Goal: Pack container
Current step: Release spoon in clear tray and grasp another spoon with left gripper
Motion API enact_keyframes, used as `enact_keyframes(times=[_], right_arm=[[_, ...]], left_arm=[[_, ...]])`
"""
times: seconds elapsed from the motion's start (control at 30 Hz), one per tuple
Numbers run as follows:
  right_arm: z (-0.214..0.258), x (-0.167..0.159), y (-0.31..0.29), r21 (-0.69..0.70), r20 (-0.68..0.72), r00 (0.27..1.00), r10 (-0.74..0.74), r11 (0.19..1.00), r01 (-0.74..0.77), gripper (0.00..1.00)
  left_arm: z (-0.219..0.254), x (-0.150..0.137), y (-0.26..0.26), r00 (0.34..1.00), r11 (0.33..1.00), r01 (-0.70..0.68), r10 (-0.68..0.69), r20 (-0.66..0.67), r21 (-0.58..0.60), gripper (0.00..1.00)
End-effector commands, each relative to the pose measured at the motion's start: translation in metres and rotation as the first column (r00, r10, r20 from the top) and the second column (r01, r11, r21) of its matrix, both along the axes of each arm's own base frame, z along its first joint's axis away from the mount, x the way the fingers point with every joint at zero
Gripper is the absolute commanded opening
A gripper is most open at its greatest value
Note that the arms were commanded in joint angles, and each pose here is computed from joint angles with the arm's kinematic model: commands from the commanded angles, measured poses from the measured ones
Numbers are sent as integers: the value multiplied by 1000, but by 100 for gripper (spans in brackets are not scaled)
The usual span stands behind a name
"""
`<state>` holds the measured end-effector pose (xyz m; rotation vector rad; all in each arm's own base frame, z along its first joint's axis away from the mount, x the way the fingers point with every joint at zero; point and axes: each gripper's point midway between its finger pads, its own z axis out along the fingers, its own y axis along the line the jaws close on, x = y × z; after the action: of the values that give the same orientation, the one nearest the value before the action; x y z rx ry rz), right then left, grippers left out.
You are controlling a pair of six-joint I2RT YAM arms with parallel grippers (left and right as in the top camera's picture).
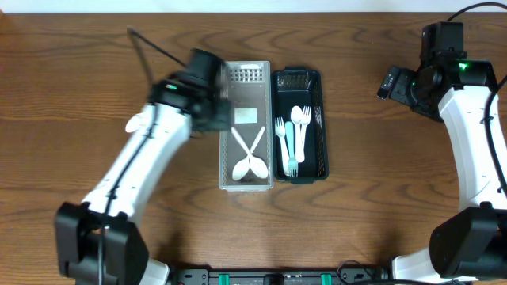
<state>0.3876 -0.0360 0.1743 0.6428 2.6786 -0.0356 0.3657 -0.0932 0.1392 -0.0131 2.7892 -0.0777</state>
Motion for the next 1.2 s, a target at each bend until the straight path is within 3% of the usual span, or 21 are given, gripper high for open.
enact_keyframes(times=[0.0,0.2,0.67,1.03,1.13,1.17], right_arm=[[-1,0,-1,-3,-4,1000,-2,1000,2,99],[-1,0,-1,-4,-4,1000,-2,1000,2,99],[0,1,-1,-4,1,1000,-2,1000,2,99],[0,1,-1,-7,1,1000,-4,1000,4,99],[0,1,-1,-7,1,1000,-4,1000,4,99],[0,1,-1,-8,1,1000,-4,1000,4,99]], left_arm=[[1,11,58,1000,987,-9,7,13,162,63],[-37,11,110,990,980,-83,102,-97,183,64],[-118,2,113,927,969,226,-182,-329,102,58],[-147,3,107,915,975,215,-181,-360,57,58],[-152,3,101,918,981,192,-172,-359,21,52],[-154,3,101,919,983,181,-161,-361,20,46]])
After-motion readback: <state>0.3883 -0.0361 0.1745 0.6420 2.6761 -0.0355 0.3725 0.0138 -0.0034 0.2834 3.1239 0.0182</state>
